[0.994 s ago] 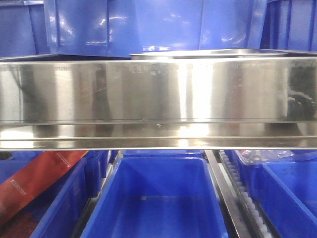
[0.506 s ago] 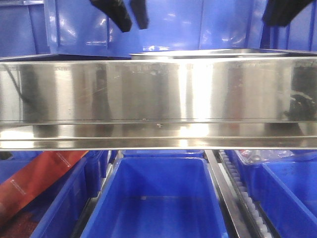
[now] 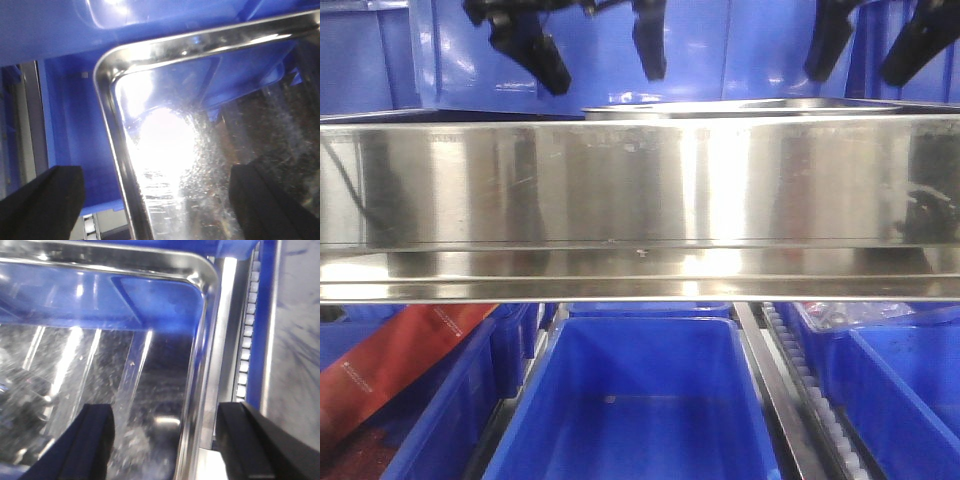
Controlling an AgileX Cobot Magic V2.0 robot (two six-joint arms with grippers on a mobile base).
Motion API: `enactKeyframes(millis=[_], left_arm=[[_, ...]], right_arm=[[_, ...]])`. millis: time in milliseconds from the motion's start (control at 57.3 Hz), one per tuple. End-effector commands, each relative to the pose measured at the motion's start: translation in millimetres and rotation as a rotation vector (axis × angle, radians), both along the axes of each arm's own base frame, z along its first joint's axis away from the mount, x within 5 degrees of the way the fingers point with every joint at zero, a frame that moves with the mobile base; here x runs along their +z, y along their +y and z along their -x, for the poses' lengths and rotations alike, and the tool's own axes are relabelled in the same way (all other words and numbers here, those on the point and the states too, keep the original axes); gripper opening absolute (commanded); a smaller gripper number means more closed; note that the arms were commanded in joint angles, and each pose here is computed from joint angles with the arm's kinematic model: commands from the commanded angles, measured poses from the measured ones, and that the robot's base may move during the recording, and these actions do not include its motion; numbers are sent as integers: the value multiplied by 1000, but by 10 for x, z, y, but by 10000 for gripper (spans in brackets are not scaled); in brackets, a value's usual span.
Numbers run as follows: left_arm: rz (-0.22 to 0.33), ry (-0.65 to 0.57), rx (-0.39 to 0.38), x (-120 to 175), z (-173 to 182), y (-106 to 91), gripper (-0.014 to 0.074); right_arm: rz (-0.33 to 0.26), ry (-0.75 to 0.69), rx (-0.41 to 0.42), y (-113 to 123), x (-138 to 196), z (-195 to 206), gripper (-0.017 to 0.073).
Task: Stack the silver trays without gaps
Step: 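Grasp the silver tray's near rim with left and right grippers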
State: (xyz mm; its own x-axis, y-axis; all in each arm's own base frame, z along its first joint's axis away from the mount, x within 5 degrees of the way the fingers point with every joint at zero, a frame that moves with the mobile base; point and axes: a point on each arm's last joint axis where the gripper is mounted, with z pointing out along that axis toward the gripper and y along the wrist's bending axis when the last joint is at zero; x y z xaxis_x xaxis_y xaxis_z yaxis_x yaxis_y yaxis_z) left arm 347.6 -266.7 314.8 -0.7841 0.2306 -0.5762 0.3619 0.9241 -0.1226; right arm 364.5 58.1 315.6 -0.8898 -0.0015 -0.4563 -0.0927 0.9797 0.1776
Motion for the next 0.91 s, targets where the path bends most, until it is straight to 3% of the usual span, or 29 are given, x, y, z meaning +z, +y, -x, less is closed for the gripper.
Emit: enactKeyframes(millis=[0, 314, 889], left_arm=[[18, -7, 3, 13, -4, -27, 486], [-22, 43, 5, -196, -58, -69, 486], [-20, 49, 12, -227, -66, -76, 472]], right_arm=[[4, -4, 1, 7, -42, -58, 327], [6, 15, 0, 12, -131, -105, 327], [8, 30, 0, 15, -186, -130, 327]])
